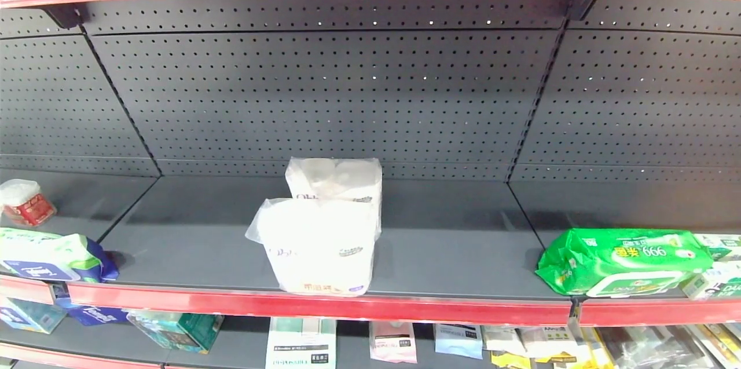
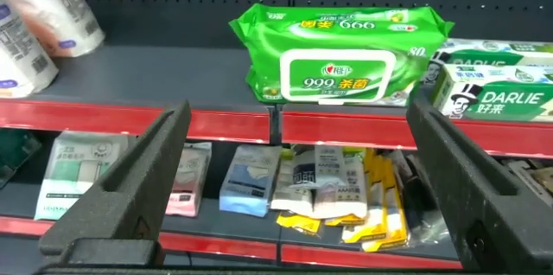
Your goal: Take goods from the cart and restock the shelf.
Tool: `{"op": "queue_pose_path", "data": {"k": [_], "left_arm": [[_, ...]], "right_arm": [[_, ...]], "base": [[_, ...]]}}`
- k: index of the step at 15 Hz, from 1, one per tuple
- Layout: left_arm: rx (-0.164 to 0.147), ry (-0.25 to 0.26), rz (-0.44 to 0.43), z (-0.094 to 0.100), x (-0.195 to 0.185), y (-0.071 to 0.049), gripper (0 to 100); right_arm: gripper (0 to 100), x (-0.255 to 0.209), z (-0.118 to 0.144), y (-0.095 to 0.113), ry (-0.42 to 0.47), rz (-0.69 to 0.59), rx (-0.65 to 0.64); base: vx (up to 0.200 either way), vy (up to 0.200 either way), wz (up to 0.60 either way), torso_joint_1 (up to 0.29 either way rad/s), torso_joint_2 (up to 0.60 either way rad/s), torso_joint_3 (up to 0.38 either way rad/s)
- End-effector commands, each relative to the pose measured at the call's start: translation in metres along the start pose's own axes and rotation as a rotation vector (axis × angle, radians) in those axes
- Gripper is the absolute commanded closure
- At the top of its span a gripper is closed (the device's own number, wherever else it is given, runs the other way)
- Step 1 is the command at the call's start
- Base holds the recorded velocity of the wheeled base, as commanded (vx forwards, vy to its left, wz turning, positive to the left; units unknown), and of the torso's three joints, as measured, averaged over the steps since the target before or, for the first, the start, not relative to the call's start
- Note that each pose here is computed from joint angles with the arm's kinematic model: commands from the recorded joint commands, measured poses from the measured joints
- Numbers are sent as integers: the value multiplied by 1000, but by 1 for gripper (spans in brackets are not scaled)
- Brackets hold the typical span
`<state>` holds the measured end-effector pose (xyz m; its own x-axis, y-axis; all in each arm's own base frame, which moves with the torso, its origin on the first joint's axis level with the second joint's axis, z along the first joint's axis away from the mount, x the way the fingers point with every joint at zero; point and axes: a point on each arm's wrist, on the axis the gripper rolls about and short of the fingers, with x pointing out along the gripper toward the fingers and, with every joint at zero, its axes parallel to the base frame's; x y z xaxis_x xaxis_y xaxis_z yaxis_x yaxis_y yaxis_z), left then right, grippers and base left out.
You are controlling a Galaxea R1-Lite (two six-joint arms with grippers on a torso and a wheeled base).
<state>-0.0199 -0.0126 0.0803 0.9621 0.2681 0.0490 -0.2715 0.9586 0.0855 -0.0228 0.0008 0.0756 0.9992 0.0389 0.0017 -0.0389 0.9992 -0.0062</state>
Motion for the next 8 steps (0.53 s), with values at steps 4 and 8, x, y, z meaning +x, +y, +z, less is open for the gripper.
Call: {"op": "queue_pose_path", "data": {"k": [4,8], "left_arm": [[-12,2,-45,0,0,-1,0],[-40,-2,-123,0,0,-2,0]], "right_arm": [[0,0,0,0,0,1,-1],[0,0,0,0,0,-2,-5]], "base": [[0,0,0,0,0,0],[0,0,0,0,0,0]]}}
